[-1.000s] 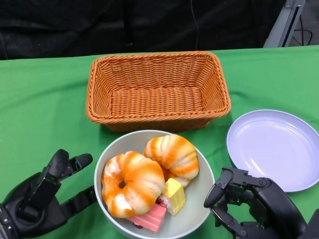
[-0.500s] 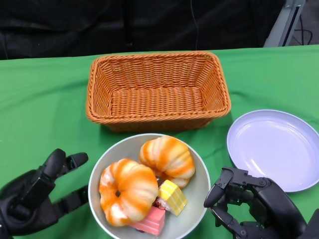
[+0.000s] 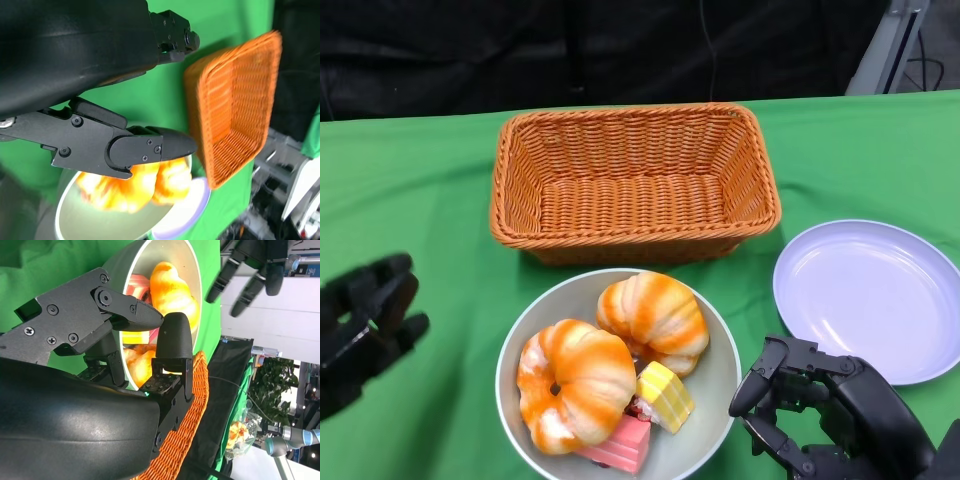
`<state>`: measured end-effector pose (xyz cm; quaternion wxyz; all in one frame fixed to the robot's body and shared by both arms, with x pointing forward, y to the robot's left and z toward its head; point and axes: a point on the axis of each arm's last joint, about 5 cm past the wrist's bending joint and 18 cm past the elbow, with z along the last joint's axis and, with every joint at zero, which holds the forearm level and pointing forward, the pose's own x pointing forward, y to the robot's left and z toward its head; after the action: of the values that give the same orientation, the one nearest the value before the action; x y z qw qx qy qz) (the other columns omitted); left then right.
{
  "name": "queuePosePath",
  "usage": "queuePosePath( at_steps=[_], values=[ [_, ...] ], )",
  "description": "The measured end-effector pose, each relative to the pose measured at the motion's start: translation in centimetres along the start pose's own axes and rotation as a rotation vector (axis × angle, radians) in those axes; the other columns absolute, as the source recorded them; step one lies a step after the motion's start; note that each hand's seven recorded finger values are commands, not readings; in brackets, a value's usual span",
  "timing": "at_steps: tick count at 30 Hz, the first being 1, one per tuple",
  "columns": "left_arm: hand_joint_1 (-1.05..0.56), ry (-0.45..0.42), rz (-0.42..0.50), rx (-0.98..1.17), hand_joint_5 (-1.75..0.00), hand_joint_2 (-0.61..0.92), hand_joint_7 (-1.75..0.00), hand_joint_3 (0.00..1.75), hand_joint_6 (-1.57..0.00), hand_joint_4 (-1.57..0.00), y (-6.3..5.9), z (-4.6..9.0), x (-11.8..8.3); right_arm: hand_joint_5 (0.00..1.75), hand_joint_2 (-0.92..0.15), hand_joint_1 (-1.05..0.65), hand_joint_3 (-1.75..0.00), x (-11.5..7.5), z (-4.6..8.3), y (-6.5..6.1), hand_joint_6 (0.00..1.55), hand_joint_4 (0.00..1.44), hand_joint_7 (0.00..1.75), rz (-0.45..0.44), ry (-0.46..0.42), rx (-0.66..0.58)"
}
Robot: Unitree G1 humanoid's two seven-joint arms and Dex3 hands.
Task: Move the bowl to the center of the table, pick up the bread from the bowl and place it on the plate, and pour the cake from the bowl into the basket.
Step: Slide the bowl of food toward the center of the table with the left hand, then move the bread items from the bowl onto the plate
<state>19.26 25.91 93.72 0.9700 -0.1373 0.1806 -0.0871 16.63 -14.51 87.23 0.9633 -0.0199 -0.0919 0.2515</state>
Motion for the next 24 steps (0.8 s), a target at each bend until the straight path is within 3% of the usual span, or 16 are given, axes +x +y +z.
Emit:
queuePosePath(
  at_steps=[4, 9, 11, 13, 14, 15, 16, 18, 20, 24],
  values=[
    [-0.43, -0.167, 0.082, 0.054, -0.22, 0.92, -0.16, 0.27, -0.46, -0.48, 0.3, -1.2, 0.1, 1.61, -0.63, -0.15, -0.83, 0.0, 0.0, 0.0, 0.69, 0.72, 1.32, 0.000, 0.001, 0.002],
    [-0.35, -0.249, 0.096, 0.039, -0.30, 0.92, -0.18, 0.19, -0.62, -0.64, 1.3, -3.3, 0.7, 1.60, -0.63, -0.17, -0.82, -0.2, -0.2, -0.2, 0.69, 0.72, 1.31, -0.004, 0.011, 0.000],
    [-0.20, -0.297, 0.109, 0.039, -0.38, 0.92, -0.24, 0.21, -0.80, -0.80, 1.6, -4.2, 1.0, 1.57, -0.63, -0.17, -0.80, -0.3, -0.3, -0.3, 0.70, 0.72, 1.28, -0.008, 0.016, -0.003],
    [-0.16, -0.345, 0.135, 0.054, -0.41, 0.92, -0.24, 0.23, -0.85, -0.84, 1.9, -5.1, 1.3, 1.56, -0.63, -0.18, -0.79, -0.4, -0.3, -0.5, 0.71, 0.72, 1.27, -0.017, 0.018, -0.006],
    [-0.10, -0.364, 0.149, 0.064, -0.55, 0.91, -0.29, 0.32, -0.94, -0.88, 2.0, -5.5, 1.4, 1.56, -0.63, -0.17, -0.78, -0.5, -0.3, -0.7, 0.71, 0.72, 1.26, -0.020, 0.020, -0.005],
    [-0.05, -0.385, 0.163, 0.085, -0.83, 0.87, -0.40, 0.47, -1.00, -0.85, 2.1, -5.9, 1.6, 1.55, -0.63, -0.18, -0.76, -0.5, -0.3, -0.8, 0.72, 0.72, 1.24, -0.023, 0.022, -0.004],
    [-0.03, -0.408, 0.176, 0.111, -0.96, 0.83, -0.48, 0.58, -1.01, -0.83, 2.2, -6.2, 1.7, 1.54, -0.63, -0.18, -0.76, -0.6, -0.3, -0.9, 0.72, 0.72, 1.24, -0.025, 0.023, -0.004],
    [-0.02, -0.451, 0.192, 0.157, -1.07, 0.78, -0.59, 0.71, -0.99, -0.81, 2.4, -6.6, 2.0, 1.53, -0.63, -0.19, -0.75, -0.7, -0.3, -1.1, 0.72, 0.72, 1.23, -0.029, 0.023, -0.001],
    [-0.04, -0.481, 0.194, 0.193, -1.28, 0.74, -0.86, 0.76, -0.91, -0.79, 2.4, -6.9, 2.2, 1.45, -0.62, -0.17, -0.75, -0.8, -0.2, -1.2, 0.72, 0.73, 1.18, -0.028, 0.020, -0.008],
    [-0.03, -0.502, 0.172, 0.260, -1.40, 0.71, -1.05, 0.81, -0.86, -0.79, 2.1, -7.3, 2.7, 1.32, -0.61, -0.11, -0.75, -1.2, 0.1, -2.0, 0.70, 0.69, 1.03, -0.035, 0.003, -0.049]
  ],
)
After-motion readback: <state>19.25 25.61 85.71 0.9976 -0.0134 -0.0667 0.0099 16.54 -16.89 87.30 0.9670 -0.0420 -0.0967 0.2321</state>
